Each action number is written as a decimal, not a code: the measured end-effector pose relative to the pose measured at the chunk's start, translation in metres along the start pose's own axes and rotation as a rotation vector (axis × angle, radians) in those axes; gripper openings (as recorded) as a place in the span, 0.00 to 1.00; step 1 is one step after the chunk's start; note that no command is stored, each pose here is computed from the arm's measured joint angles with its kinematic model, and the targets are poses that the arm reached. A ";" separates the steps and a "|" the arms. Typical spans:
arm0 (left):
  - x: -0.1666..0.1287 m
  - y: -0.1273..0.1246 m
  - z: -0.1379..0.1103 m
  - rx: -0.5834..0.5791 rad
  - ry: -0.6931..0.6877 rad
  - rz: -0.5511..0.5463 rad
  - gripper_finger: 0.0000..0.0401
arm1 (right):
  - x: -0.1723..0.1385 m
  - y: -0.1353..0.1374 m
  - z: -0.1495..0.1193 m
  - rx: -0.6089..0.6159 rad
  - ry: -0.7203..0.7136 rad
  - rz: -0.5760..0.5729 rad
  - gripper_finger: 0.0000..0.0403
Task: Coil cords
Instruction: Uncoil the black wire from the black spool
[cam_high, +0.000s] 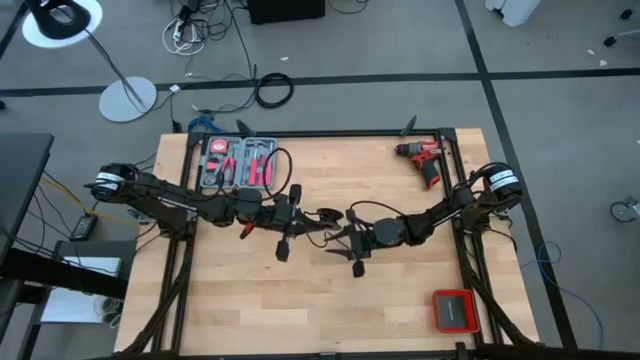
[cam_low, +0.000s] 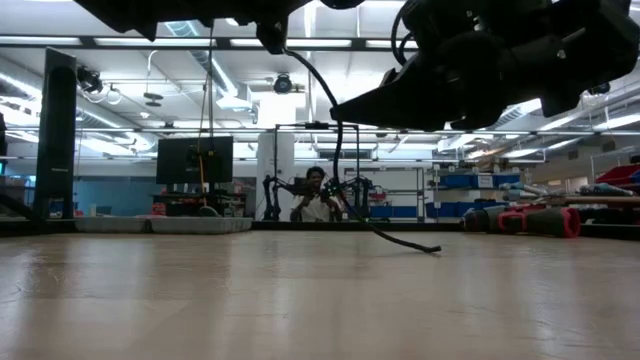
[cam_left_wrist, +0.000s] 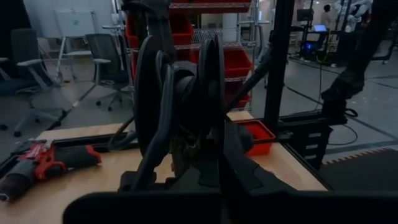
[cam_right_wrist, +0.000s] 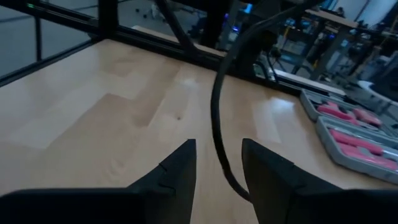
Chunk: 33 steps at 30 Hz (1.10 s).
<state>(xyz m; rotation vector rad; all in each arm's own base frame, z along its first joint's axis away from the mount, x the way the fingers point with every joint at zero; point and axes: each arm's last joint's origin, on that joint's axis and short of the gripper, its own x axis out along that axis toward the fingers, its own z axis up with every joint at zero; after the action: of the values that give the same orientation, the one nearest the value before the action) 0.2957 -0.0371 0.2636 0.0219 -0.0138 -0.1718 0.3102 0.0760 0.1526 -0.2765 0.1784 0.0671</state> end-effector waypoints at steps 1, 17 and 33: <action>0.000 0.000 0.000 0.001 -0.004 0.002 0.00 | 0.000 0.000 0.000 -0.004 0.001 -0.005 0.32; 0.000 0.002 0.003 0.029 -0.028 0.068 0.00 | 0.001 -0.007 -0.001 -0.002 0.007 -0.053 0.26; 0.000 0.000 -0.001 -0.009 0.006 0.005 0.00 | 0.000 -0.019 -0.009 0.088 0.113 -0.091 0.02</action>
<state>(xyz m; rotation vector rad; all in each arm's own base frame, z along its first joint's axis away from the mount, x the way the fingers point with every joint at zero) 0.2957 -0.0369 0.2630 0.0133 -0.0073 -0.1664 0.3108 0.0552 0.1491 -0.2002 0.2801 -0.0467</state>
